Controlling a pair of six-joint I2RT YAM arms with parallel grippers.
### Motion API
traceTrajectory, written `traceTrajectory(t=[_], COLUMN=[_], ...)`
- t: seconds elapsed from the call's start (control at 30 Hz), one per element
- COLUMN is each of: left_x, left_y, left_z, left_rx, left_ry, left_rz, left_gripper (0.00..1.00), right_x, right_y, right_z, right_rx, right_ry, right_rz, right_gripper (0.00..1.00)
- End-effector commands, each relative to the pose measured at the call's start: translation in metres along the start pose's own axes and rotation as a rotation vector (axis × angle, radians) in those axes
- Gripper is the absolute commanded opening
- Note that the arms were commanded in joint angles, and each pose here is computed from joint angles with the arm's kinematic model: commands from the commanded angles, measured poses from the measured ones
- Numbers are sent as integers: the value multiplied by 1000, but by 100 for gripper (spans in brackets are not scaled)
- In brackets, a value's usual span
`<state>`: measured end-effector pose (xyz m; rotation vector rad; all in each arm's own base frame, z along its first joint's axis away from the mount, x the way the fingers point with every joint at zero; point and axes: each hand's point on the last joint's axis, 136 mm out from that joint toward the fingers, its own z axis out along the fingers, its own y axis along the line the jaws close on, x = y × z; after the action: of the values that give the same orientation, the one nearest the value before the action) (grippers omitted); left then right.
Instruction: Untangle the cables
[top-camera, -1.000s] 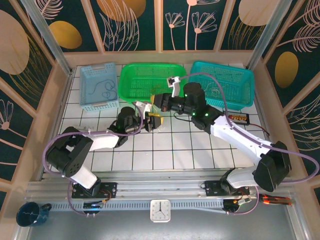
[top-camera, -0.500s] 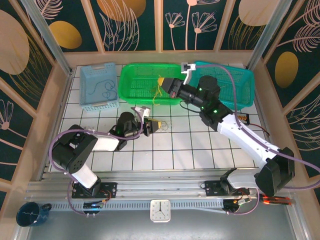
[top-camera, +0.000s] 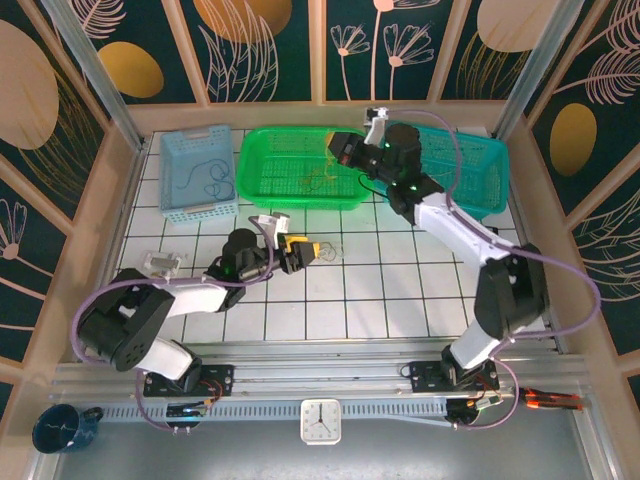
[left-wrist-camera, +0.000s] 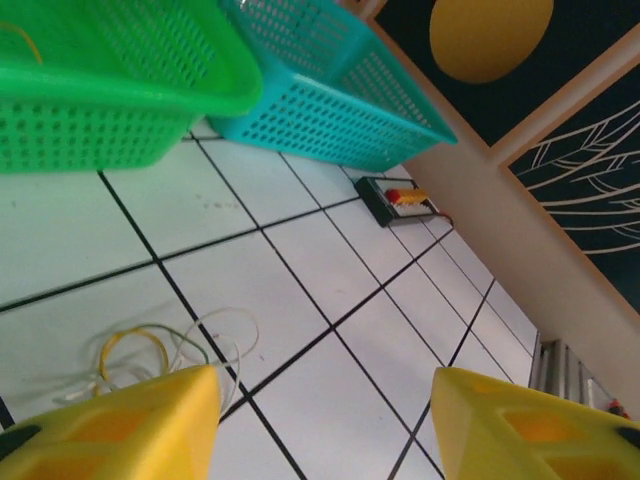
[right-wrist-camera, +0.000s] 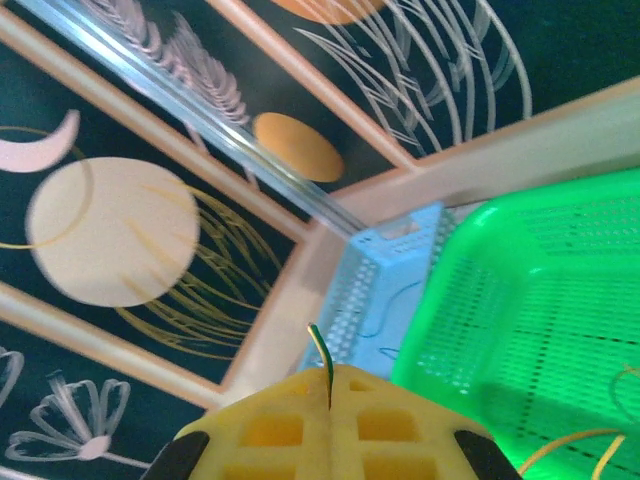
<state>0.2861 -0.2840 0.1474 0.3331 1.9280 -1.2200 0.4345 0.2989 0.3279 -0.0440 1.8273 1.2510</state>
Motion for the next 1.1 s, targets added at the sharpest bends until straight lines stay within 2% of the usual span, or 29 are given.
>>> traceTrajectory(t=[0.0, 0.2, 0.23, 0.3, 0.4, 0.47, 0.73, 0.9, 1.07], left_x=[-6, -21, -24, -28, -33, -35, -35, -33, -29], left_y=[0, 5, 6, 6, 6, 7, 11, 15, 16], left_z=[-9, -27, -30, -35, -39, -39, -35, -33, -26], left_rx=[-39, -120, -132, -148, -165, -173, -183, -194, -184], left_ry=[-37, -115, -130, -154, -172, -172, -173, -167, -136], left_rz=[-12, -46, -48, -53, -65, -77, -151, -180, -191], left_gripper=[68, 93, 97, 99, 99, 99, 99, 99, 99], right_x=[-6, 5, 6, 10, 17, 19, 14, 27, 58], right_y=[-26, -73, -77, -87, -98, -96, -59, -44, -47], right_z=[23, 73, 82, 97, 114, 115, 71, 27, -18], right_rx=[60, 108, 104, 114, 110, 99, 47, 49, 108], right_ry=[-2, 55, 69, 97, 158, 175, 141, 139, 154], right_rz=[-38, -1, 1, 0, 3, -2, -37, -51, -61], right_gripper=[0, 0, 3, 16, 41, 47, 48, 47, 47])
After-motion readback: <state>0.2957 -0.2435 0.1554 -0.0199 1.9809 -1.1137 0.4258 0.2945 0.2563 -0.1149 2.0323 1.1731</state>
